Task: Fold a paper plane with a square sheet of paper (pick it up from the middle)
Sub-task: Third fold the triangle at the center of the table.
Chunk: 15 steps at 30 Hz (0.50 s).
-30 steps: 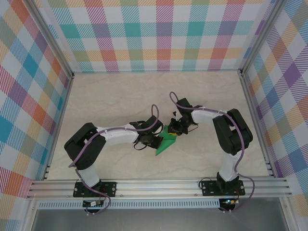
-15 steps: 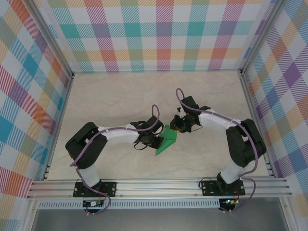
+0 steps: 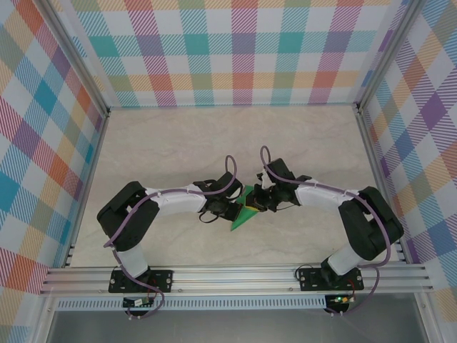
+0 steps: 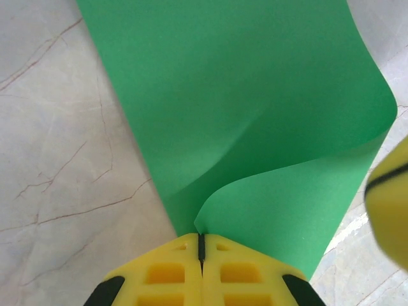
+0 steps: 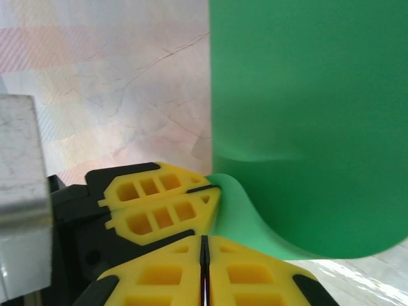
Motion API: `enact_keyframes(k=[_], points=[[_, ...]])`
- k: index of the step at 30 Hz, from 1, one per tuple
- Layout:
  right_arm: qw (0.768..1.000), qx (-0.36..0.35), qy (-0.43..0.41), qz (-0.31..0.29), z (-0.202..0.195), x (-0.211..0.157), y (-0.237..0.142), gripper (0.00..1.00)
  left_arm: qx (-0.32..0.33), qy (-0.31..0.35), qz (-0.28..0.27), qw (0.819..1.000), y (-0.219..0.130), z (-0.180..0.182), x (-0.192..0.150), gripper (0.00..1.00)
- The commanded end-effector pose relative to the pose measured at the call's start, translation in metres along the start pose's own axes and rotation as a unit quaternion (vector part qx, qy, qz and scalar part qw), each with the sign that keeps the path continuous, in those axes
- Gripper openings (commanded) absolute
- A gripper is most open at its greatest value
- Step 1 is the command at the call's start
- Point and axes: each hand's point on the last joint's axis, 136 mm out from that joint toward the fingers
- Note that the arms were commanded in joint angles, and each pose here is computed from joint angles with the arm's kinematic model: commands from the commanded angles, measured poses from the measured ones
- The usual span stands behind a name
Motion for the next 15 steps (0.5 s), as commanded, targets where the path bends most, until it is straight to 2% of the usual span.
enact_keyframes(k=[1, 15], points=[[1.000, 0.012, 0.006, 0.011, 0.003, -0.002, 0.011, 0.10, 0.007, -0.007, 0.001, 1.000, -0.003, 0.006, -0.002, 0.00], [1.000, -0.007, 0.023, 0.012, -0.017, -0.003, 0.023, 0.10, 0.017, -0.010, 0.005, 1.000, -0.002, 0.010, -0.005, 0.00]])
Point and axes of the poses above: each hand's point on the last joint's axis, 136 mm out from that joint toward the fingers, its own y axis out along the fingers, its own z axis along the line the jaws close on, x = y × z, and after that the axes turned 10 degrees about y, right-handed
